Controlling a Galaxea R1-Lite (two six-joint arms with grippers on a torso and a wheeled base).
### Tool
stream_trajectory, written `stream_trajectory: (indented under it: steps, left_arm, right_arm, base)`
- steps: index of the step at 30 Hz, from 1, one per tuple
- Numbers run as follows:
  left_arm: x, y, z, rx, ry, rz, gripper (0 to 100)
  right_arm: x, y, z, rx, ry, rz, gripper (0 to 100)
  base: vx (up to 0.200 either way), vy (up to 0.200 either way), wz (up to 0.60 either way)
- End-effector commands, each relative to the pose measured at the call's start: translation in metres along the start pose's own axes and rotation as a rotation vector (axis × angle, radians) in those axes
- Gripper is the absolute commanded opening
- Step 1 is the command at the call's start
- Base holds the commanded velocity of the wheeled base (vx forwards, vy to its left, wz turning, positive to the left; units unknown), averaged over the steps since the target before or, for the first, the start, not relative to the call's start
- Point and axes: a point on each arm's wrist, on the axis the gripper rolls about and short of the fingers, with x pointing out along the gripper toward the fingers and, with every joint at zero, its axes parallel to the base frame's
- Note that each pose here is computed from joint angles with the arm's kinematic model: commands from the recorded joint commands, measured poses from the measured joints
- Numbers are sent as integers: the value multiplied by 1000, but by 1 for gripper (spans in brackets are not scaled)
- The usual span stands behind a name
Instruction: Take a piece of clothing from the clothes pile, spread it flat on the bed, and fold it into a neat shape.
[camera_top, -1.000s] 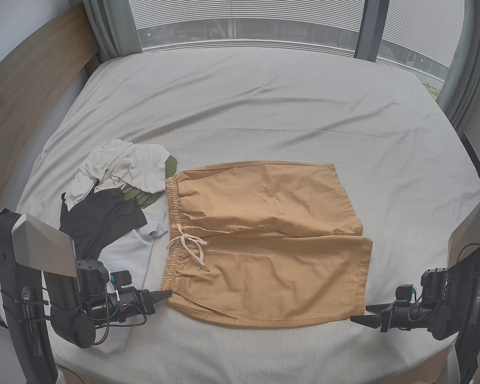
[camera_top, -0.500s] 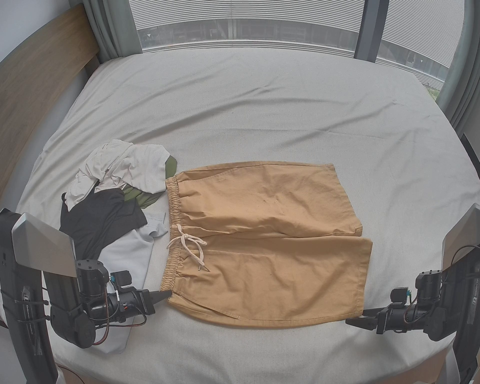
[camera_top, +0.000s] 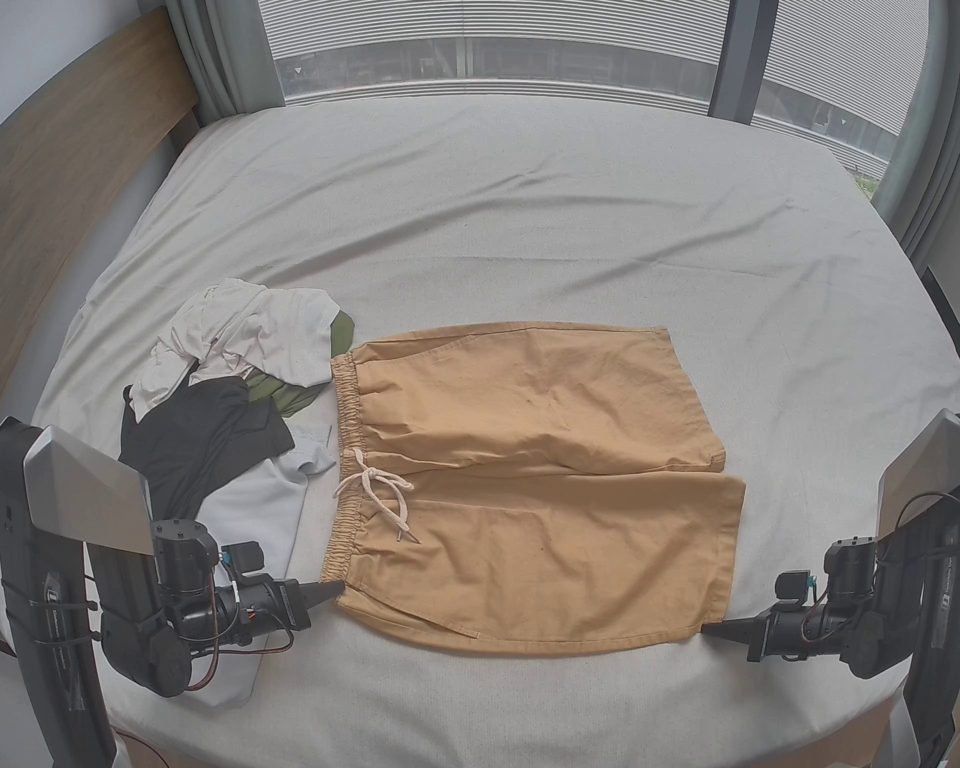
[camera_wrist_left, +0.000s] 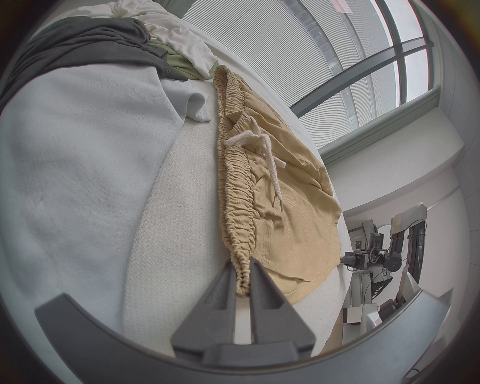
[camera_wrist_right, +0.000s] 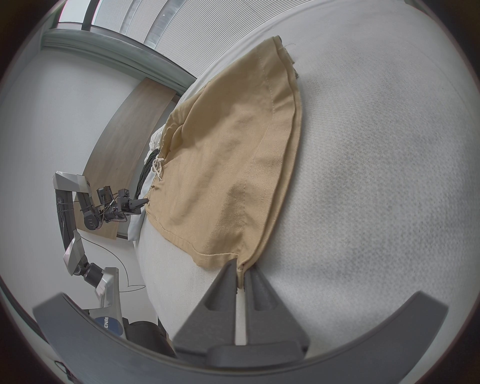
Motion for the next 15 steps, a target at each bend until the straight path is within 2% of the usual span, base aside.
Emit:
stream_trajectory:
  steps: [1, 15]
  left_arm:
    - [0, 0, 0, 0, -1, -1, 0]
    - [-23, -14, -7, -18, 41, -42, 0]
  right_arm:
    - [-2, 0, 1, -2, -10, 1, 0]
    - [-20, 17, -2, -7, 2, 5, 0]
  base:
    - [0, 0, 0]
    - [0, 0, 0]
